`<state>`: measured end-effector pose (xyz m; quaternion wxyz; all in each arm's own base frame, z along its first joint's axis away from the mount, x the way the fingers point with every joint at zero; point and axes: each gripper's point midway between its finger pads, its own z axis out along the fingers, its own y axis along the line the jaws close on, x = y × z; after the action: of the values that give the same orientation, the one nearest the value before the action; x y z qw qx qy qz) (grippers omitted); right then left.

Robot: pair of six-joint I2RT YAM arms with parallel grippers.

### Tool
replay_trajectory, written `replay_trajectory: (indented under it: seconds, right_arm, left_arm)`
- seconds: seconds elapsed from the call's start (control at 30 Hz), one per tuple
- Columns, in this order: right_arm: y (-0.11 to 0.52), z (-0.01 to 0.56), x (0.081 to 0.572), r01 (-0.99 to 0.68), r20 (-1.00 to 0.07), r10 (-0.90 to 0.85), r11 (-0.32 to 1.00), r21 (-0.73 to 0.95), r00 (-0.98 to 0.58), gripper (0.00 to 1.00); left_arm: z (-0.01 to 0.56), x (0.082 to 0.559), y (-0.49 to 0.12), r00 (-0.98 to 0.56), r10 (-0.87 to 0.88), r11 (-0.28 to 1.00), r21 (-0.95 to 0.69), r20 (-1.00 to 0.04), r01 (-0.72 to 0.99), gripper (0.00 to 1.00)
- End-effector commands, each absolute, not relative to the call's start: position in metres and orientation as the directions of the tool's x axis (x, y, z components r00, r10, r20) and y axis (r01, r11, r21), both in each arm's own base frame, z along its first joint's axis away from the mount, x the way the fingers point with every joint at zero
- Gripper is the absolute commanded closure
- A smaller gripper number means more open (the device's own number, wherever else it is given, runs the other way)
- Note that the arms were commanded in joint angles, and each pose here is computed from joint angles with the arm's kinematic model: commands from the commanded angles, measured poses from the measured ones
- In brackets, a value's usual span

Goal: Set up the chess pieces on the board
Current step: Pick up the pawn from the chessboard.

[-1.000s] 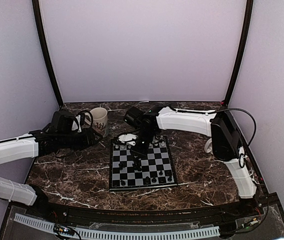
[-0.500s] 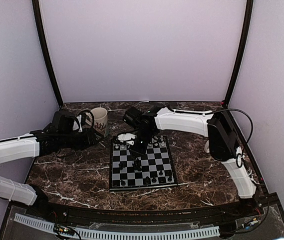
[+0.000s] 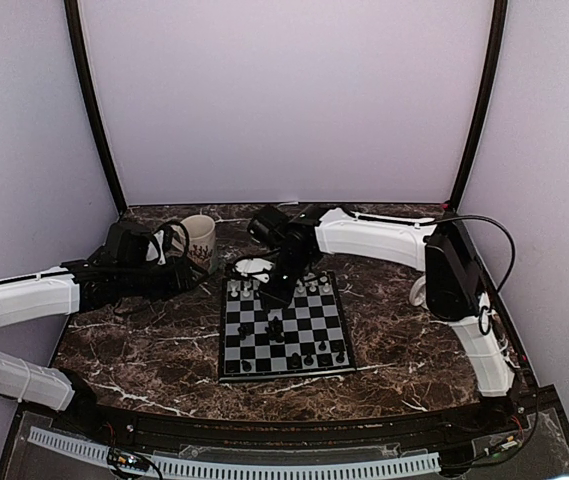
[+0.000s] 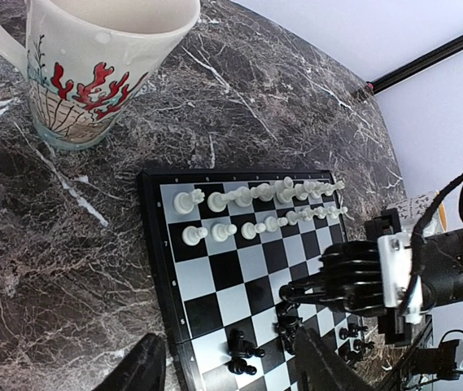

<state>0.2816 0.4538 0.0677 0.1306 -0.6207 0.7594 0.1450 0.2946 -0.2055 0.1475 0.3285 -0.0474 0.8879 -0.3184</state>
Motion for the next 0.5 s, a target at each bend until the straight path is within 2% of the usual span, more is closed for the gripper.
replay_trajectory:
  seconds: [0.0, 0.23, 0.47]
  right_arm:
    - [0.448, 0.121, 0.281, -0.981, -0.467, -0.866, 0.194, 0.020, -0.181, 0.97]
    - [0.417, 0.131, 0.254, -0.988, -0.481, -0.865, 0.153, 0.013, -0.140, 0.97]
    - [0.391, 0.107, 0.219, -0.992, -0.433, -0.894, 0.077, 0.100, -0.113, 0.96]
  left_arm:
    - [0.150, 0.296, -0.204, -0.777, -0.286, 0.797, -0.589, -0.561, 0.132, 0.44]
    - [0.149, 0.294, -0.203, -0.780, -0.286, 0.801, -0.586, -0.557, 0.125, 0.44]
    - [0.148, 0.294, -0.203, -0.781, -0.283, 0.803, -0.583, -0.557, 0.125, 0.44]
